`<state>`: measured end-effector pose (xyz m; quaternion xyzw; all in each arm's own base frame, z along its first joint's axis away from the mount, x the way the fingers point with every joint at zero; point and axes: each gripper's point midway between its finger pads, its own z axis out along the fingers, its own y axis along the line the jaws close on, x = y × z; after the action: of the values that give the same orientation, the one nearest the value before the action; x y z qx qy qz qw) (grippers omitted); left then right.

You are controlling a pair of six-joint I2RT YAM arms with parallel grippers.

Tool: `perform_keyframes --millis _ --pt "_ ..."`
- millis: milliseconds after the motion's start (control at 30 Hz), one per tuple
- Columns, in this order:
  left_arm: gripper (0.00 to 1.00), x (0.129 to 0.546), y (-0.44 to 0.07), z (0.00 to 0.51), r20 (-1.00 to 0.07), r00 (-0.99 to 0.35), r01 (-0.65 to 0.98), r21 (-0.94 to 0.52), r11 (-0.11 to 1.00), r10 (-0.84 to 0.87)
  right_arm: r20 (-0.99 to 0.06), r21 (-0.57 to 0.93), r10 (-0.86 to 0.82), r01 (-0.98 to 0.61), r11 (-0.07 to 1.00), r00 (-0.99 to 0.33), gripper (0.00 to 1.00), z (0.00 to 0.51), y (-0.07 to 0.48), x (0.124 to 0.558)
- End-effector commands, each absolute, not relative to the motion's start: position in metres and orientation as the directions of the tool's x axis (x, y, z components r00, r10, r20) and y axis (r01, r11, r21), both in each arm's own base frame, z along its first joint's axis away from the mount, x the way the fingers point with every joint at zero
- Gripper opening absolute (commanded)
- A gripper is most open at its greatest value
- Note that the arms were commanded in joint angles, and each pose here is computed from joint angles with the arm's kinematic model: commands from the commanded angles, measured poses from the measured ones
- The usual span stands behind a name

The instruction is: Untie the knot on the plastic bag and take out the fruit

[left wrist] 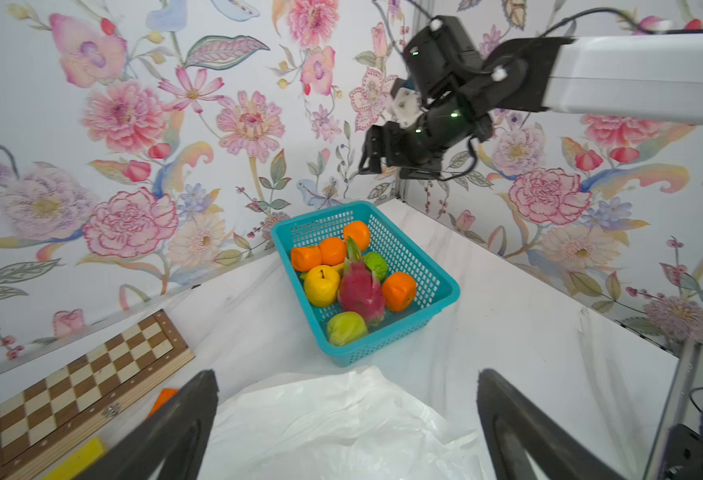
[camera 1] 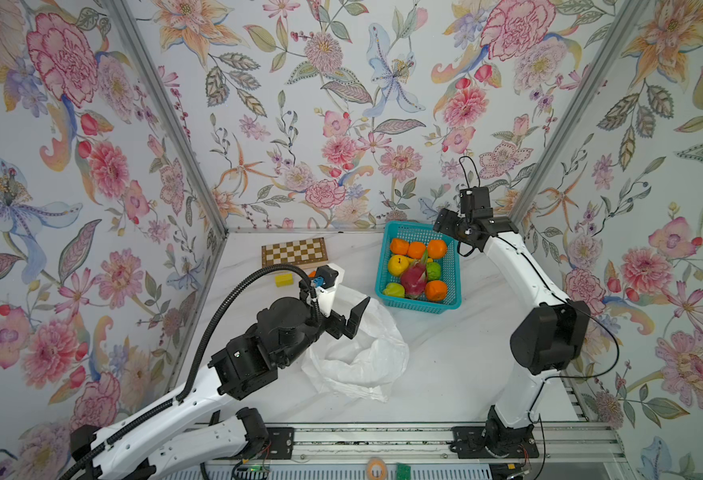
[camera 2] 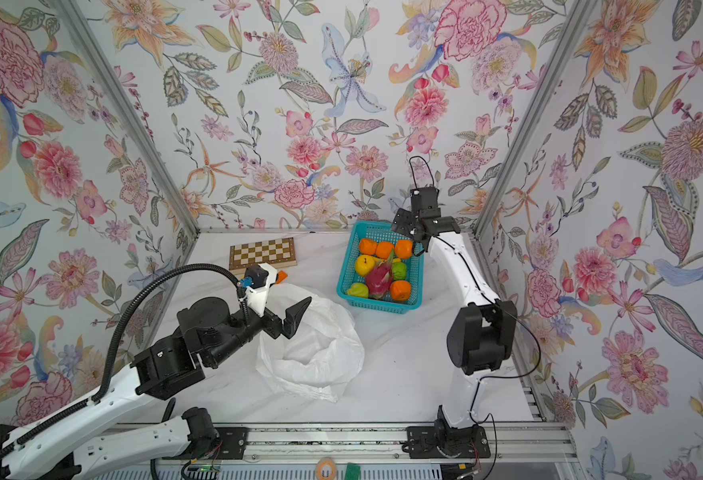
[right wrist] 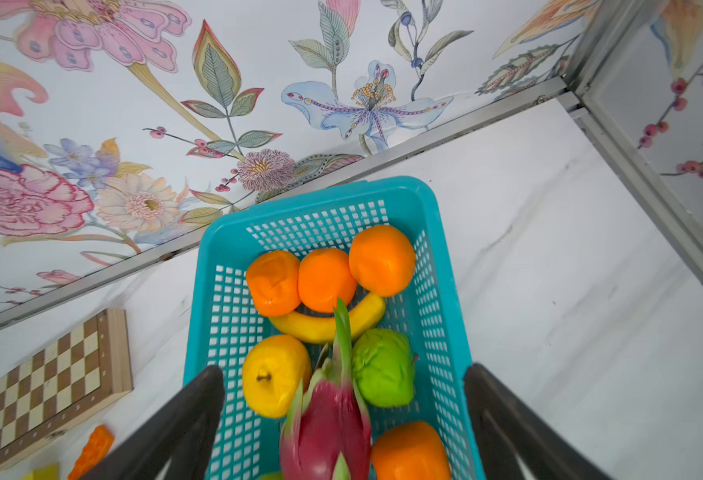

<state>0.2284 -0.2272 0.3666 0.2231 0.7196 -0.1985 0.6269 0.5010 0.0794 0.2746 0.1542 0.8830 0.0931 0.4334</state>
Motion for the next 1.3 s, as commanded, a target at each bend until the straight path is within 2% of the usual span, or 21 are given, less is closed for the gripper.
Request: perform_keyframes --millis 0,167,267,433,500,733,867,900,1000,1067,1133,1200,1267 --pt "0.99 0.246 -0.18 0.368 -0.995 -0.098 0.383 -0.015 0.924 0.025 -0.771 0.356 0.381 0.152 0.922 -0.51 0.93 0.28 0.07 0.476" --pt "0.99 0.261 -0.124 0.351 -0.995 -0.102 0.202 -0.024 0.979 -0.003 -0.827 0.357 0.408 0.199 0.913 -0.386 0.99 0.266 0.027 0.414" --pt "0.99 0.272 -0.094 0.333 -0.992 -0.125 0.103 -0.026 0.994 -0.013 -0.845 0.351 0.427 0.269 0.897 -0.323 0.99 0.242 -0.007 0.382" --pt "0.99 0.292 -0.054 0.299 -0.988 -0.154 -0.024 -0.011 1.0 -0.015 -0.85 0.344 0.453 0.367 0.864 -0.268 0.99 0.19 -0.049 0.35" --pt "0.99 0.302 -0.038 0.28 -0.983 -0.185 -0.071 0.001 0.997 -0.012 -0.87 0.281 0.411 0.41 0.868 -0.273 0.99 0.171 -0.062 0.344" --pt "0.99 0.32 0.002 0.216 -0.955 -0.291 -0.178 0.005 0.984 -0.048 -0.899 0.139 0.3 0.443 0.886 -0.319 0.99 0.122 -0.084 0.356" --pt "0.99 0.322 0.011 0.194 -0.958 -0.283 -0.203 0.01 0.979 -0.049 -0.923 0.143 0.25 0.344 0.928 -0.292 0.99 0.113 -0.072 0.384" --pt "0.99 0.321 0.013 0.19 -0.96 -0.277 -0.208 0.018 0.978 -0.041 -0.928 0.084 0.19 0.317 0.945 -0.321 0.99 0.112 -0.066 0.39" --pt "0.99 0.318 0.019 0.178 -0.963 -0.268 -0.224 0.035 0.974 -0.028 -0.955 0.028 0.104 0.265 0.964 -0.279 0.99 0.11 -0.053 0.397" --pt "0.99 0.317 0.02 0.17 -0.965 -0.262 -0.215 0.055 0.975 -0.004 -0.956 0.058 0.118 0.218 0.974 -0.27 0.99 0.104 -0.048 0.386" --pt "0.99 0.318 0.022 0.165 -0.97 -0.242 -0.213 0.066 0.975 0.012 -0.984 0.078 0.106 0.184 0.98 -0.146 0.99 0.114 -0.045 0.377" --pt "0.99 0.317 0.019 0.15 -0.973 -0.227 -0.175 0.083 0.981 0.042 -0.966 0.078 0.118 0.175 0.982 -0.231 0.99 0.104 -0.044 0.38" --pt "0.99 0.32 0.02 0.141 -0.977 -0.208 -0.156 0.07 0.985 0.037 -0.968 0.079 0.12 0.188 0.979 -0.221 0.99 0.105 -0.047 0.384"
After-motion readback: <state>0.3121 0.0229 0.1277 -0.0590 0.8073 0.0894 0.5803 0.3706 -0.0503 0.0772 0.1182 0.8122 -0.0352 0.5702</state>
